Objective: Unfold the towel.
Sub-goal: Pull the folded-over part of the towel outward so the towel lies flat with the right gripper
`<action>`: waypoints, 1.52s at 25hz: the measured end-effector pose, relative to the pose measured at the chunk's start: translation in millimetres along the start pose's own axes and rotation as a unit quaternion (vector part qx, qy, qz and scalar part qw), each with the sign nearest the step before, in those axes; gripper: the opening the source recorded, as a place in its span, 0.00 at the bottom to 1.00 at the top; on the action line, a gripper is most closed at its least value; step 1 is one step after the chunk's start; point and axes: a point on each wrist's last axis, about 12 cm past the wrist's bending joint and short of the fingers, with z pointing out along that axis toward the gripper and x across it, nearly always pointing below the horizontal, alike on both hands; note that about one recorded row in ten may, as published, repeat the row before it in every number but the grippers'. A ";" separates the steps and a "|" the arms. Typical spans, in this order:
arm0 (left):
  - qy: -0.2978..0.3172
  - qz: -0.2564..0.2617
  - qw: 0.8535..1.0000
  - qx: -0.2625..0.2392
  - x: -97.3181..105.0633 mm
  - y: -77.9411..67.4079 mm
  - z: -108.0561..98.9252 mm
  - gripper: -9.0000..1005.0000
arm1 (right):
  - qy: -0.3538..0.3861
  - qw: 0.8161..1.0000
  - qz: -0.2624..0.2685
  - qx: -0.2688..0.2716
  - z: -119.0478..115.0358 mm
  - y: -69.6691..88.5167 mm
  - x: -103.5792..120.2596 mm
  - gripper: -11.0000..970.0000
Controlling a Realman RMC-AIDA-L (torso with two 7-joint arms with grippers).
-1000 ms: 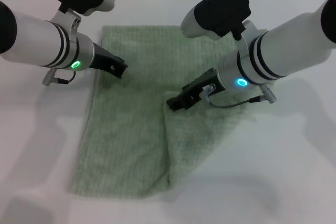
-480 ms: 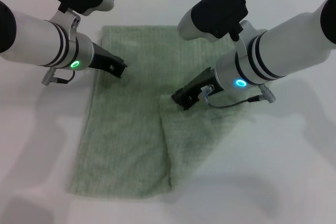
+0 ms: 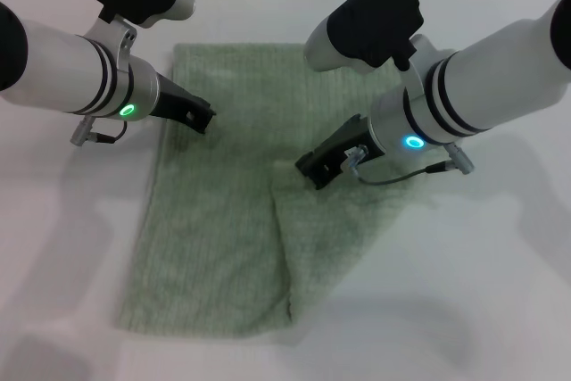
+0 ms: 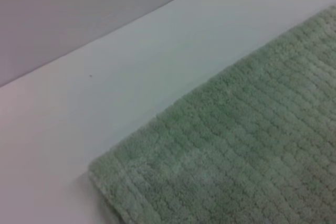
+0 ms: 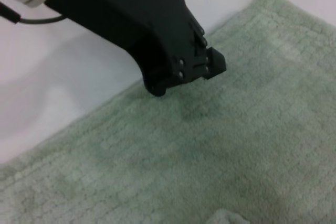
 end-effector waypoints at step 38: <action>0.013 0.003 1.000 -0.005 6.0 1.3 2.2 0.01 | 0.012 1.000 -0.008 0.002 -69.6 35.3 33.0 0.01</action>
